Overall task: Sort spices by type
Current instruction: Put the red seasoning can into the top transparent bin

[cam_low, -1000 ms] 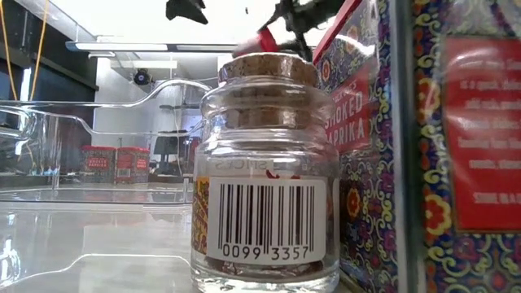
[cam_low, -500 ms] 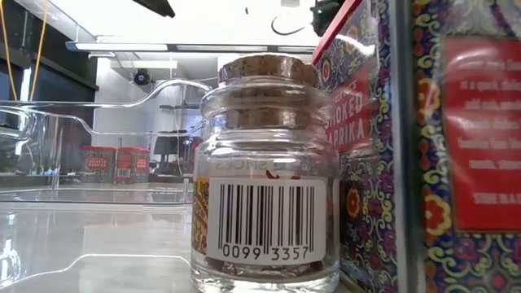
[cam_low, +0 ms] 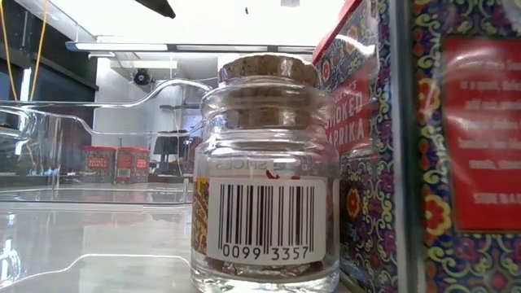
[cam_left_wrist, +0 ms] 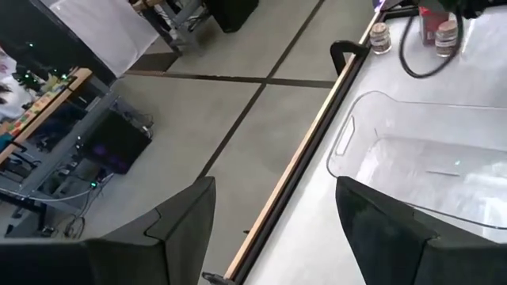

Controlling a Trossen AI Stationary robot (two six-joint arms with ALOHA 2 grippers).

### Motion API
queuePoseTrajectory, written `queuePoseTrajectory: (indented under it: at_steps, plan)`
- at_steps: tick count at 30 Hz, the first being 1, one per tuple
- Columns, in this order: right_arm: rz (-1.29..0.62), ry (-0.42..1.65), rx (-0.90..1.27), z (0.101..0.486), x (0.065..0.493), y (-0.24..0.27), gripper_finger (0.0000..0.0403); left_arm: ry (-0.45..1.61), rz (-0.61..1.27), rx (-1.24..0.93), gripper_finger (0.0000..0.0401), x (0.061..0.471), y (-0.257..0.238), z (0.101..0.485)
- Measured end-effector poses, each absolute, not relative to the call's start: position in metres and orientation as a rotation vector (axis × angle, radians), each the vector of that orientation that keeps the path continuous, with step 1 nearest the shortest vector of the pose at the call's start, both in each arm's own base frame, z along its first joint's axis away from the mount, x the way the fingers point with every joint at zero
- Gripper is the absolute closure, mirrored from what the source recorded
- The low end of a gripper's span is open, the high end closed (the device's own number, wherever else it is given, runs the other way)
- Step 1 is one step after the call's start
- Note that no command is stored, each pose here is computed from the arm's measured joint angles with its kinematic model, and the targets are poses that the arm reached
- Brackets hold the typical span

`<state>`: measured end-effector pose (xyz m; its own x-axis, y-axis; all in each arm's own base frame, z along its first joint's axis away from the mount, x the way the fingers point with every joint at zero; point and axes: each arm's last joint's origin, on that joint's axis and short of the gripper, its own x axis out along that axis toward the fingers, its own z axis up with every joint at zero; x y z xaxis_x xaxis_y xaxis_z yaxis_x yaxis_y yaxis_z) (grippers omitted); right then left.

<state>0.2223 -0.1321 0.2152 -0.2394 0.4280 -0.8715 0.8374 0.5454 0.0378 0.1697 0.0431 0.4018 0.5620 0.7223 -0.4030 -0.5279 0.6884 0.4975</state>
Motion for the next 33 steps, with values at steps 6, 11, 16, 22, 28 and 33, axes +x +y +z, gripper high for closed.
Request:
queuePoseTrajectory:
  at_steps: [6, 11, 16, 22, 28, 33]
  plan:
    - [-0.549, 1.865, 1.02, 0.198, 0.219, -0.128, 0.0185, 0.623, 0.75, 0.353, 0.0153, 0.17, 0.043, 0.402]
    - [-0.544, 1.777, 0.996, 0.2, 0.227, -0.133, 0.0108, 0.62, 0.752, 0.345, 0.0153, 0.17, 0.043, 0.402]
    - [-0.53, 1.724, 0.952, 0.207, 0.234, -0.137, 0.0089, 0.62, 0.752, 0.343, 0.0153, 0.17, 0.043, 0.402]
    - [-0.568, 1.779, 0.755, 0.238, 0.237, -0.138, 0.0086, 0.621, 0.752, 0.344, 0.0153, 0.17, 0.043, 0.402]
    - [-0.597, 1.71, 0.692, 0.252, 0.223, -0.118, 0.0085, 0.631, 0.75, 0.347, 0.0153, 0.17, 0.043, 0.402]
    - [-0.662, 1.564, 0.751, 0.251, 0.202, -0.1, 0.0084, 0.632, 0.746, 0.37, 0.0153, 0.17, 0.043, 0.402]
